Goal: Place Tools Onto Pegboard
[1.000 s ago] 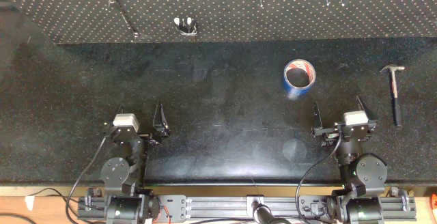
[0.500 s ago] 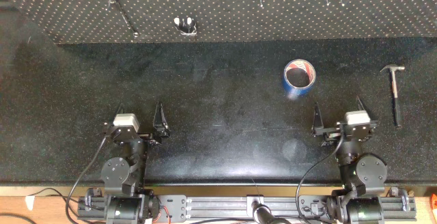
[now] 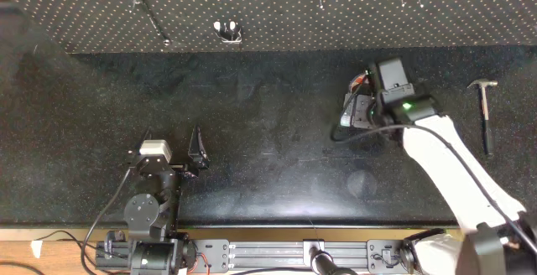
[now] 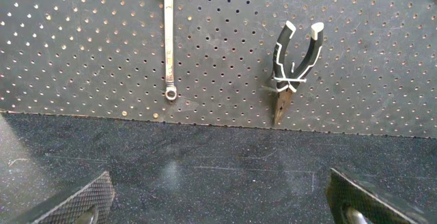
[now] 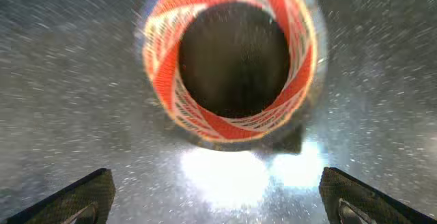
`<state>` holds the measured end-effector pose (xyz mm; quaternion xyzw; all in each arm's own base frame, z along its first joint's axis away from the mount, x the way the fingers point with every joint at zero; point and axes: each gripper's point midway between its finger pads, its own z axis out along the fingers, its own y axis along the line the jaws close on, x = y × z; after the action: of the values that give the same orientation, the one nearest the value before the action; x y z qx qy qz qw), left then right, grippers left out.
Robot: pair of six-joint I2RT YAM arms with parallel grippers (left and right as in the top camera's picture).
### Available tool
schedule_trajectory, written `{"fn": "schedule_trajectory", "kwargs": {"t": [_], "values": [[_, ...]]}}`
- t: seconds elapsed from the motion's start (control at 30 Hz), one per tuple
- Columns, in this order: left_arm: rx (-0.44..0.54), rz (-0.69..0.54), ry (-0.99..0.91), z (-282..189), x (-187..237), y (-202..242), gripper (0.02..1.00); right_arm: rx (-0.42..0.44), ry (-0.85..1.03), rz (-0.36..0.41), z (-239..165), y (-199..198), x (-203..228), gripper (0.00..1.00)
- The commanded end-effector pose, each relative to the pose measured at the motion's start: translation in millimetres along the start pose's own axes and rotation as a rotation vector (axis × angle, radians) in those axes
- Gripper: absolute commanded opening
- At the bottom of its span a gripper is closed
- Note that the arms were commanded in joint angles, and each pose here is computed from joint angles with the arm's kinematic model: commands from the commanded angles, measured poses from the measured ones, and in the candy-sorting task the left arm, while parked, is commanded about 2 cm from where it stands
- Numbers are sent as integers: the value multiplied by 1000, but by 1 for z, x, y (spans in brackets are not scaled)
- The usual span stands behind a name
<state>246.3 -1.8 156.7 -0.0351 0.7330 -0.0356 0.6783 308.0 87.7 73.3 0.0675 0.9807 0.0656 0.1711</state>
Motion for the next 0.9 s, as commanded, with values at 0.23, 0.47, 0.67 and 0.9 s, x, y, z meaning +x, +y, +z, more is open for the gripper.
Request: {"fn": "schedule_trajectory", "kwargs": {"t": [0.23, 0.47, 0.67, 0.9], "values": [[4, 12, 2, 0, 1, 0, 996, 41, -67, -165, -33, 14, -55, 982], [4, 12, 2, 0, 1, 0, 996, 59, -5, -237, 22, 20, -61, 982], [4, 12, 2, 0, 1, 0, 996, 73, 57, -281, 47, 20, -50, 671], [4, 12, 2, 0, 1, 0, 996, 62, 22, -265, 39, 23, -57, 75]]}}
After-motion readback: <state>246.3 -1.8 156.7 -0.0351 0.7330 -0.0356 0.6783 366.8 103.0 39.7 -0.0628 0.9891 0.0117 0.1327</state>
